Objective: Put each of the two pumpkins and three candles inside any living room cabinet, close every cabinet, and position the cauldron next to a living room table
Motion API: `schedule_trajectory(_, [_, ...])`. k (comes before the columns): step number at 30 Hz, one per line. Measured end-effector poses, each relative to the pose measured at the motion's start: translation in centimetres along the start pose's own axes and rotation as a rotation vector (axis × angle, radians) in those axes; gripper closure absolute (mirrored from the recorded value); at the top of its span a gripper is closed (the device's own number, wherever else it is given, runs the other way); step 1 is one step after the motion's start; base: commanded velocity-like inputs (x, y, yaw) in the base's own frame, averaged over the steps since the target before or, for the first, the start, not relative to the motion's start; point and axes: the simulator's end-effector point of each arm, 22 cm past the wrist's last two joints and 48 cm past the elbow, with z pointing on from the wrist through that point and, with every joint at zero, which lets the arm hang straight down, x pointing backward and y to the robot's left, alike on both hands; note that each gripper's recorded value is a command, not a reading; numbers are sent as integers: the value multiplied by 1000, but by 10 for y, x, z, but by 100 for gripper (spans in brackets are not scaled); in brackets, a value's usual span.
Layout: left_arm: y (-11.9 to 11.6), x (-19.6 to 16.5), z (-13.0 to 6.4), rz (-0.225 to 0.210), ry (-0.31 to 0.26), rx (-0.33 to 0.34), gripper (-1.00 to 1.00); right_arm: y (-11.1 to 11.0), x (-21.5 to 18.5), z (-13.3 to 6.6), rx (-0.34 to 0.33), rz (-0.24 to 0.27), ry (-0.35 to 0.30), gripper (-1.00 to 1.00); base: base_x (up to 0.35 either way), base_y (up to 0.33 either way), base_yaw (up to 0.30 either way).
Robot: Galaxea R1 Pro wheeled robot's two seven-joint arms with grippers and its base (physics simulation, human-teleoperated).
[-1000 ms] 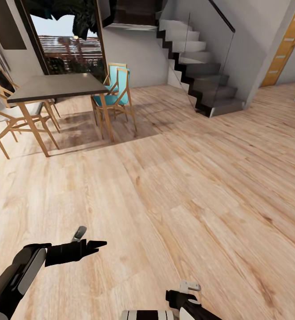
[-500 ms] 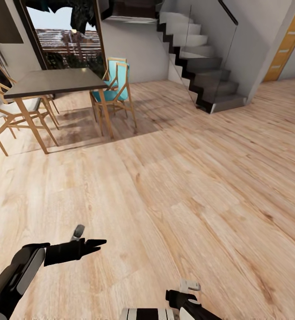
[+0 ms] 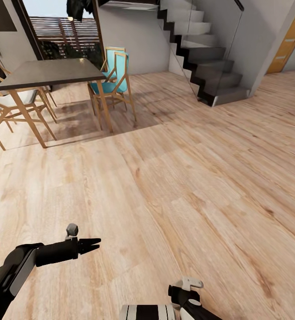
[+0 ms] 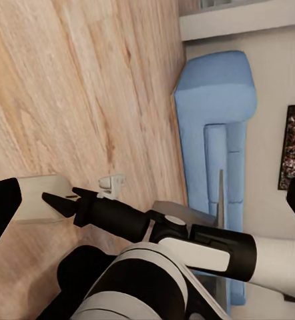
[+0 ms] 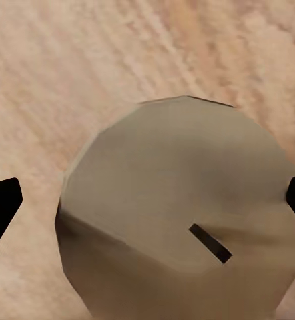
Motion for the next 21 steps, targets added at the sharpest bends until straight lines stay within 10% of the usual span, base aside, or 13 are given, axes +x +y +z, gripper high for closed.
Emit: schedule_trajectory(21, [-1,0,0,0,0,3,-100,-3,1,0,5,0,-1,-100,0,0,0])
